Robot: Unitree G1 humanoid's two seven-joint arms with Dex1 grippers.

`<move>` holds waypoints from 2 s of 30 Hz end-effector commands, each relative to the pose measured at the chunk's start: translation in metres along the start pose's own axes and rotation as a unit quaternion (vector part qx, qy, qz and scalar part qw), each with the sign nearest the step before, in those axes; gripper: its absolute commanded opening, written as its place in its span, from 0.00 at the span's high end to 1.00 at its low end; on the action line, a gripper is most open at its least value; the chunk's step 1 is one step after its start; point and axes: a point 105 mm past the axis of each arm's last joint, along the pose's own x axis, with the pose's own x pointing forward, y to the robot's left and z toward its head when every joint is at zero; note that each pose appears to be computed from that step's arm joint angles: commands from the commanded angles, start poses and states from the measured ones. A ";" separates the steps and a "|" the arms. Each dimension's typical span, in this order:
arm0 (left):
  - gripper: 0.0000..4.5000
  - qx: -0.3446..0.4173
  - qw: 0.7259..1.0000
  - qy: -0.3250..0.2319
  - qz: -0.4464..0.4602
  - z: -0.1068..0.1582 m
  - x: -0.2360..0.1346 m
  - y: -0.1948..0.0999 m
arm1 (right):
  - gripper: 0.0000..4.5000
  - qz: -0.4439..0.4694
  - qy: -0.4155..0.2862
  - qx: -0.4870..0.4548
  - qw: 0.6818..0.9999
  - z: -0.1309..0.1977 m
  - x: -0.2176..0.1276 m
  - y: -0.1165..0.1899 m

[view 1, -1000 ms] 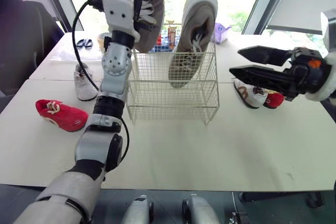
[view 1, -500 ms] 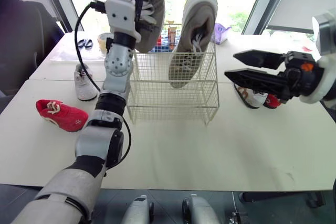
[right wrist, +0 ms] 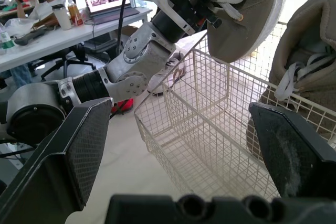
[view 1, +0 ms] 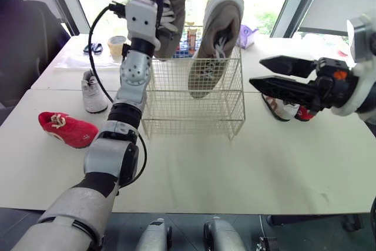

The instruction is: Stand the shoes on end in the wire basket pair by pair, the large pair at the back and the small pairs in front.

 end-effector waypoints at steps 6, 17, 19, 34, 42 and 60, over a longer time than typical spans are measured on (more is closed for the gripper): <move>0.95 -0.069 0.996 0.047 -0.007 -0.023 -0.022 -0.017 | 0.00 0.012 -0.021 -0.013 1.000 0.006 0.001 0.008; 0.18 -0.119 0.988 0.093 -0.004 -0.010 -0.053 -0.013 | 0.00 0.016 -0.025 -0.002 1.000 -0.002 0.006 0.007; 0.02 -0.119 0.988 0.101 -0.011 -0.003 -0.058 -0.013 | 0.00 0.016 -0.025 0.000 1.000 -0.003 0.007 0.006; 0.02 -0.098 0.978 0.166 -0.073 0.054 -0.084 0.026 | 0.00 0.017 -0.024 0.022 0.999 -0.019 0.010 -0.006; 0.02 -0.242 0.914 0.273 -0.177 0.057 -0.133 0.053 | 0.00 -0.063 -0.019 0.025 0.998 -0.028 -0.005 -0.037; 0.02 -0.320 0.773 0.370 -0.404 0.071 -0.209 -0.020 | 0.00 -0.455 0.019 -0.055 0.889 -0.163 -0.077 -0.156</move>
